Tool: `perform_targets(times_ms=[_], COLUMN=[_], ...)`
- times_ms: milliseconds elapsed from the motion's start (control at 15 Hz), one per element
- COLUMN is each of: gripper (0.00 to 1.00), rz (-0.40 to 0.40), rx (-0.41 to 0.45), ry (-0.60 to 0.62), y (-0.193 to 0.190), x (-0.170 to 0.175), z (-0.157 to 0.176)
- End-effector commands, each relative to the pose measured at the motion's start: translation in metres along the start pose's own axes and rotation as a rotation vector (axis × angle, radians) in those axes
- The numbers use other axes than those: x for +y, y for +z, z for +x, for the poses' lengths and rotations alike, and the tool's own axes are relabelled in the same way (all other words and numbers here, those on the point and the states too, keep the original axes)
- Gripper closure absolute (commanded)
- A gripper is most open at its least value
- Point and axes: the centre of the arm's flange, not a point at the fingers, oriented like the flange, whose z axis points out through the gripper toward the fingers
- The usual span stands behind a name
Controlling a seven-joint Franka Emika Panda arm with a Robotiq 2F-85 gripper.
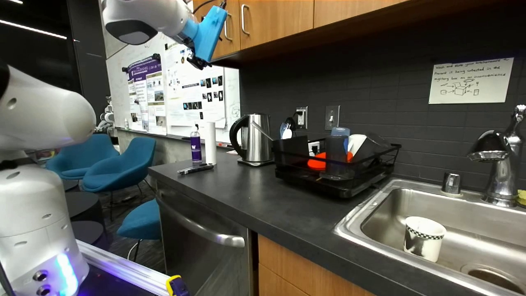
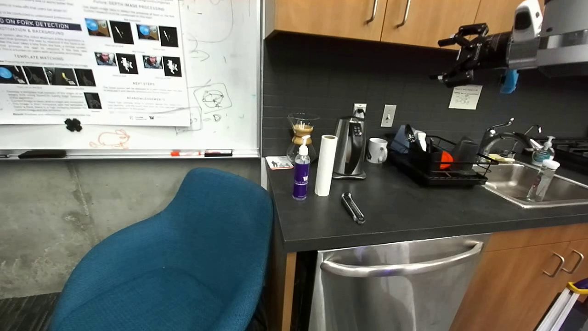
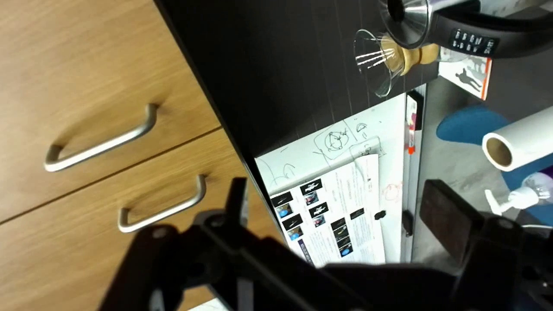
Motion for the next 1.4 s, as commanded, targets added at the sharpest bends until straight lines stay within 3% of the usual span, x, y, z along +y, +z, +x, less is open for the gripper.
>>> perform_targets(times_ms=[0, 533, 667, 733, 1333], gripper=[0.00, 0.00, 0.00, 0.00, 0.00], rz=[-0.028, -0.092, -0.084, -0.088, -0.070], rx=[-0.030, -0.014, -0.047, 0.044, 0.020], ry=[-0.209, -0.655, -0.742, -0.663, -0.718], y=[-0.037, -0.035, -0.033, -0.004, 0.014], x=[-0.027, -0.024, -0.021, 0.017, 0.026], z=[0.061, 0.081, 0.093, 0.036, 0.040])
